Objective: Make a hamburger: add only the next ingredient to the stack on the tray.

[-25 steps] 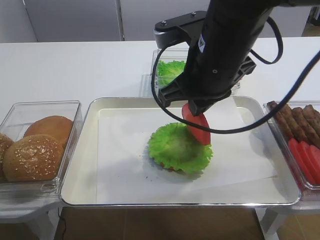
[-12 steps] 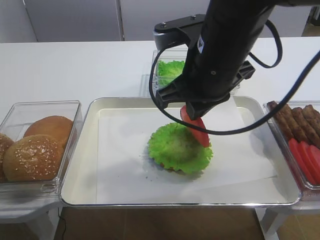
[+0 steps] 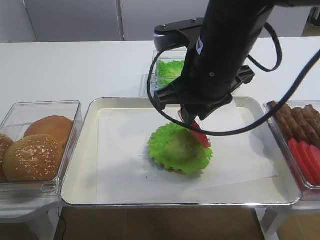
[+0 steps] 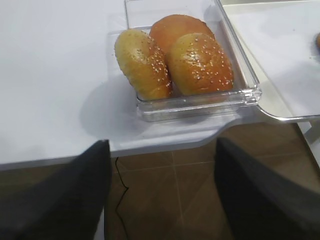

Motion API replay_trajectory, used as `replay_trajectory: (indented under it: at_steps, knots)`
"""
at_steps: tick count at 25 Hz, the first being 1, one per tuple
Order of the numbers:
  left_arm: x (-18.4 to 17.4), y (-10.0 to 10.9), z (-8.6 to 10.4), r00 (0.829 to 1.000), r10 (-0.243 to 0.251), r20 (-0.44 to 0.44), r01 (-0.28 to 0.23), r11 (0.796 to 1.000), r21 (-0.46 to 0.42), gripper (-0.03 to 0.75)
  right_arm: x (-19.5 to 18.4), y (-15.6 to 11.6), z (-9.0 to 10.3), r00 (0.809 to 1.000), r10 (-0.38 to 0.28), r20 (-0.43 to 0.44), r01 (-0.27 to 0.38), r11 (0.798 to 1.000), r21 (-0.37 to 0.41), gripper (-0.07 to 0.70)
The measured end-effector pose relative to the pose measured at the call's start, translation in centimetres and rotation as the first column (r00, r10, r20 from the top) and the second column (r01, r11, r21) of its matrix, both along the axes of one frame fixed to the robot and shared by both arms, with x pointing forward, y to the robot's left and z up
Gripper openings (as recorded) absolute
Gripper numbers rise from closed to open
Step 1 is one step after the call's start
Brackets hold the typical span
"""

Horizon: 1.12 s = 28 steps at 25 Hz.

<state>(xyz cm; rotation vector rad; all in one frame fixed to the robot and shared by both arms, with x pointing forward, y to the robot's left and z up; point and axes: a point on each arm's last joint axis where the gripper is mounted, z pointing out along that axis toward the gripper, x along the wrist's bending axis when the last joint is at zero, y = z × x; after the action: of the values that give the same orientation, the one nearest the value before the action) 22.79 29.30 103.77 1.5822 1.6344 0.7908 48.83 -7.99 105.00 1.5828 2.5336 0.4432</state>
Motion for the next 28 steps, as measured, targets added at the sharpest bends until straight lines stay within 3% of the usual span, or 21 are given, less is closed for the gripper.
replay_trajectory:
  at_steps: [5, 13, 21, 25, 28]
  knots:
    - [0.0, 0.0, 0.0, 1.000, 0.000, 0.000, 0.000, 1.000, 0.000, 0.477, -0.1, 0.1, -0.1, 1.000, -0.019, -0.016, 0.019, 1.000, 0.016, 0.268]
    - [0.0, 0.0, 0.0, 1.000, 0.000, 0.000, 0.000, 1.000, 0.000, 0.477, -0.2, 0.3, 0.0, 0.999, -0.041, -0.032, 0.042, 0.998, 0.038, 0.521]
    - [0.0, 0.0, 0.0, 1.000, 0.000, 0.000, 0.000, 1.000, 0.000, 0.477, 0.5, -0.7, 0.2, 0.997, -0.056, -0.061, 0.061, 0.995, 0.077, 0.549]
    - [0.0, 0.0, 0.0, 1.000, 0.000, 0.000, 0.000, 1.000, 0.000, 0.477, 1.9, -3.9, 1.3, 0.990, -0.114, -0.078, 0.123, 0.986, 0.116, 0.549]
    - [0.0, 0.0, 0.0, 1.000, 0.000, 0.000, 0.000, 1.000, 0.000, 0.477, 2.8, -7.2, 2.1, 0.983, -0.158, -0.089, 0.166, 0.981, 0.097, 0.547]
